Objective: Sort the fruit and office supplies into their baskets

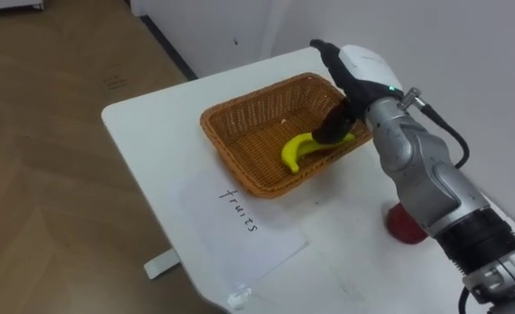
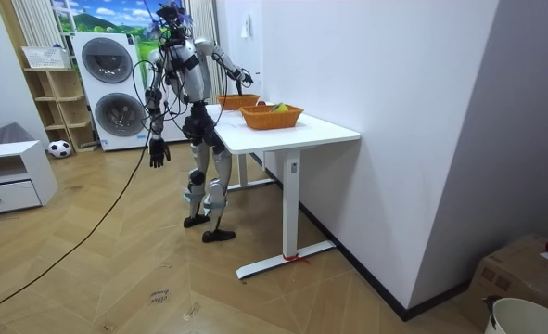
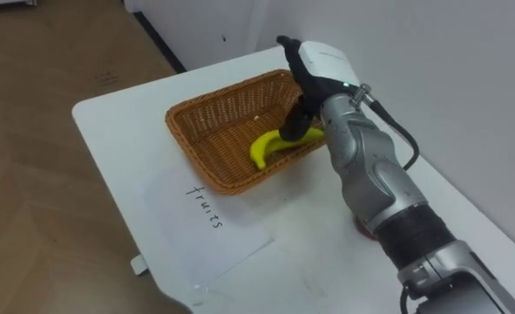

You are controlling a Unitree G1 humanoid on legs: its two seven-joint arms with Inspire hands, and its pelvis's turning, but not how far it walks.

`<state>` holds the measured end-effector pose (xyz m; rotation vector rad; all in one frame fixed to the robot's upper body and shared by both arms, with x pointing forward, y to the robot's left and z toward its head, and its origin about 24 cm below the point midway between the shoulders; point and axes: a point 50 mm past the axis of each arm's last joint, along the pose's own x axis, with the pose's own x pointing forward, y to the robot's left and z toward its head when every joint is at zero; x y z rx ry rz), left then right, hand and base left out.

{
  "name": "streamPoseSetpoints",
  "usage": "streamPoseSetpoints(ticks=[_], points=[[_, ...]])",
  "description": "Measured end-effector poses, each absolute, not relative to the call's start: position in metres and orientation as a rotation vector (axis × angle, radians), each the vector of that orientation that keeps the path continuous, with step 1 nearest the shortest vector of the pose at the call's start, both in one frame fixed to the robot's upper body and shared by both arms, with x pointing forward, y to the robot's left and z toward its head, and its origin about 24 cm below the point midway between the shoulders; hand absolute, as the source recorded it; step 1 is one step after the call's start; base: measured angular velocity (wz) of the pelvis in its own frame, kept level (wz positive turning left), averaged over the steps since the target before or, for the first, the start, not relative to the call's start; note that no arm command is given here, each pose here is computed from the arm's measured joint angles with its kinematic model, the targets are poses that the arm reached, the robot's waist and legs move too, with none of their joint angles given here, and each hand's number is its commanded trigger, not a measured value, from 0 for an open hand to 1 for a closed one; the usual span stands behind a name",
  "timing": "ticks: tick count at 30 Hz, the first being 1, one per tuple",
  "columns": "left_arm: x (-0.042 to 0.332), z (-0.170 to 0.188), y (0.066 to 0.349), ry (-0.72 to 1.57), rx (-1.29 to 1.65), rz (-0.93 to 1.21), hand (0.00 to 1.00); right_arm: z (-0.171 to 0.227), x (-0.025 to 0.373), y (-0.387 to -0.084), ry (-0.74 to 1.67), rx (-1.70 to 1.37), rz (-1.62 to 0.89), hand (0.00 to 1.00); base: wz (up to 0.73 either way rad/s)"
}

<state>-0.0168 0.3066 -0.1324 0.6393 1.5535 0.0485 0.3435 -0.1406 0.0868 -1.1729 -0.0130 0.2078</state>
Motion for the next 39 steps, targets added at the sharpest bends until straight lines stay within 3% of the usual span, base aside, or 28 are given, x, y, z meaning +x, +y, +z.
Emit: streamPoseSetpoints(ticks=[11, 25, 39], points=[[-0.015, -0.136, 0.297, 1.53, 0.611, 0.03, 0.0, 0.09, 0.343, -0.146, -0.035, -1.066, 0.216, 0.0, -0.09], [0.013, -0.139, 0.286, 1.424, 0.617, 0.016, 0.0, 0.118, 0.342, -0.164, -0.086, -0.415, 0.074, 0.0, -0.17], [0.002, -0.147, 0.271, 1.47, 0.6, 0.006, 0.0, 0.093, 0.339, -0.163, 0.025, -0.245, 0.05, 0.0, -0.02]])
